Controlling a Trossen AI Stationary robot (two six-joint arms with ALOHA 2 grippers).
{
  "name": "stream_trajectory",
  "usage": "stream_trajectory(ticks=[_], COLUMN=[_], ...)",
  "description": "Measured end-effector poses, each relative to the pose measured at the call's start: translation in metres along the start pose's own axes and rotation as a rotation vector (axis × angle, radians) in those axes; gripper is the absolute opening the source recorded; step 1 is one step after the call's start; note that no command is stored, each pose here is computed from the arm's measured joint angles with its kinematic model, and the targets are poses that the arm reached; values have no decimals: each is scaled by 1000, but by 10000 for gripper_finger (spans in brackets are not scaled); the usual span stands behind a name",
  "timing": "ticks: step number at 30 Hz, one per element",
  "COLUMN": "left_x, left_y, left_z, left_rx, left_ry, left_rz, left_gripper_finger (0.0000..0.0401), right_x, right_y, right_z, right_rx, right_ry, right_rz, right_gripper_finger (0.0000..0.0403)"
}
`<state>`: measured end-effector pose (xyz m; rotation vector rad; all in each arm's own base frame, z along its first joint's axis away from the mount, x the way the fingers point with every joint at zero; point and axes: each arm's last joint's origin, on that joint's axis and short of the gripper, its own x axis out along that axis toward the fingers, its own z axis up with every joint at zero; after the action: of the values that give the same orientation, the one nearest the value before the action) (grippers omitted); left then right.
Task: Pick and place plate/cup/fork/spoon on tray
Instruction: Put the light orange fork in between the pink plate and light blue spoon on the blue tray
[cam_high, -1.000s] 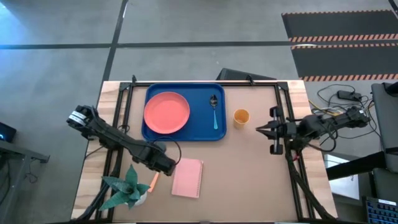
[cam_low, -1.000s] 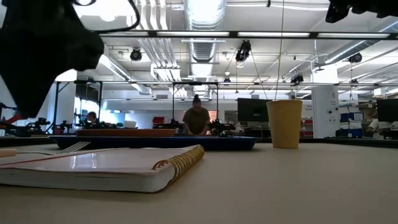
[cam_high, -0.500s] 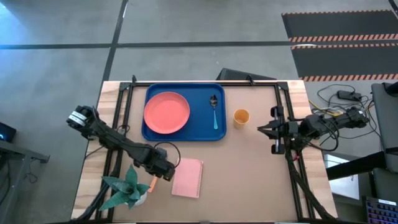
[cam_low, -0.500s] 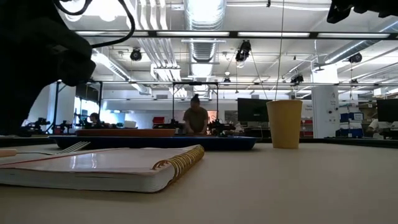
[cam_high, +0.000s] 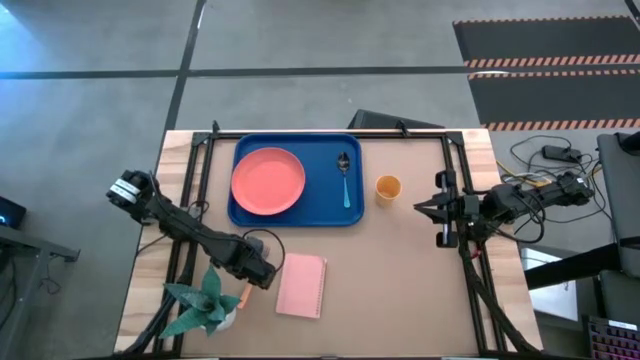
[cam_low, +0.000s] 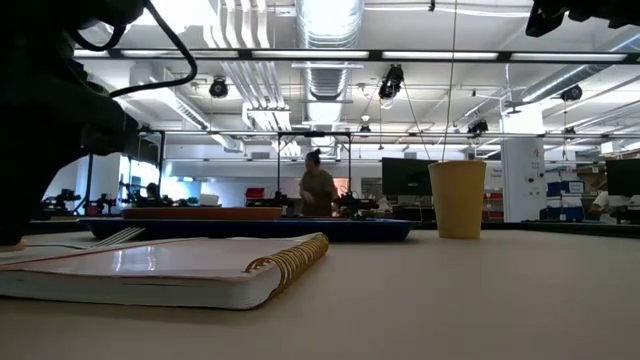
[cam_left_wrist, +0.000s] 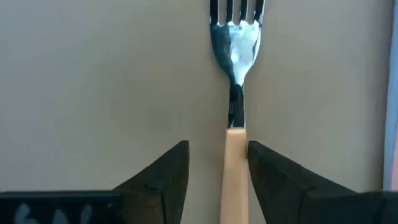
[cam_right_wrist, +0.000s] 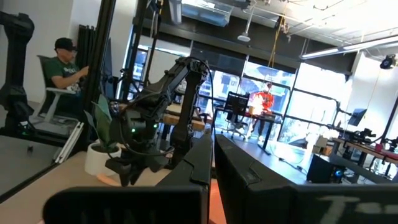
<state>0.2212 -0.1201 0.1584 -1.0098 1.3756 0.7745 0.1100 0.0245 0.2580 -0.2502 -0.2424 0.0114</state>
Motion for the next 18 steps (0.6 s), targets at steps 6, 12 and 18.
stream_trajectory(ticks=[6, 12, 18], left_x=[0, 13, 14], left_y=[-3, -6, -6], left_z=[0, -1, -2], left_rx=[5, 14, 17], left_ry=[-20, -21, -17], left_rz=[-36, 5, 15], left_gripper_finger=[128, 112, 75], right_x=[0, 0, 0], right_y=[0, 0, 0], right_z=[0, 0, 0], right_rx=[-1, -1, -1], right_ry=[0, 1, -1], right_rz=[0, 0, -1], right_gripper_finger=[8, 8, 8])
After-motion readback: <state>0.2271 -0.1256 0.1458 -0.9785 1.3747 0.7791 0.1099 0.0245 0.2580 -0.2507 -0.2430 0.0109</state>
